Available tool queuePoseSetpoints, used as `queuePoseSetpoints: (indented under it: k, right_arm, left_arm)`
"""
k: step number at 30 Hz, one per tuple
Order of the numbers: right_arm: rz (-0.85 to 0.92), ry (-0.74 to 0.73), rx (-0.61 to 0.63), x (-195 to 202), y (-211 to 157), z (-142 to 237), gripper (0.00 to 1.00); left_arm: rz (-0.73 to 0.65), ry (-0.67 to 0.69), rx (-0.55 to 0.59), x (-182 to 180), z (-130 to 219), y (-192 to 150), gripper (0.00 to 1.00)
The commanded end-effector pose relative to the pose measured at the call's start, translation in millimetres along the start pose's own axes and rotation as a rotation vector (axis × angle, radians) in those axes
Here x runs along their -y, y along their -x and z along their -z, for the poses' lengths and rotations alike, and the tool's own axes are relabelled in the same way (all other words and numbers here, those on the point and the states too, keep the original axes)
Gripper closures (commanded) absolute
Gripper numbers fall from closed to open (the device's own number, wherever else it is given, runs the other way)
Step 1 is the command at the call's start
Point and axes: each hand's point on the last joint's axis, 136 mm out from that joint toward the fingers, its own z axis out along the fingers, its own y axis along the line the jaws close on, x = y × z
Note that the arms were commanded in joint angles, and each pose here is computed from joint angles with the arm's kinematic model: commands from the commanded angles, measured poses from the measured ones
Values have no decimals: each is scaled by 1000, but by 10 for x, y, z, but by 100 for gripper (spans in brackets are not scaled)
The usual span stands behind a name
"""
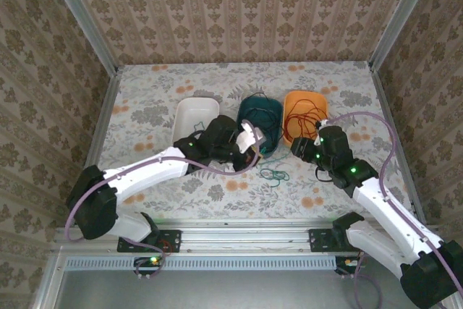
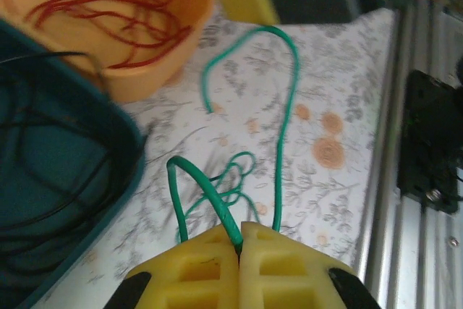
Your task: Untangle the cables
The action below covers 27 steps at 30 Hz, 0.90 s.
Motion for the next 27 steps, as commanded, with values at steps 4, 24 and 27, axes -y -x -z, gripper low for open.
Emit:
queuePoseSetpoints:
  k: [4, 24, 27]
  right_arm:
    - [26, 35, -89, -11, -210, -48, 54]
    - [124, -10, -512, 172, -1058, -405, 54]
    - [133, -4, -551, 155, -1133, -441, 55]
  left_arm:
    - [300, 358, 221, -1009, 654, 118, 100]
    - [525, 762, 81, -2061, 1055, -378, 23]
    - [433, 580, 65, -1685, 746, -237, 23]
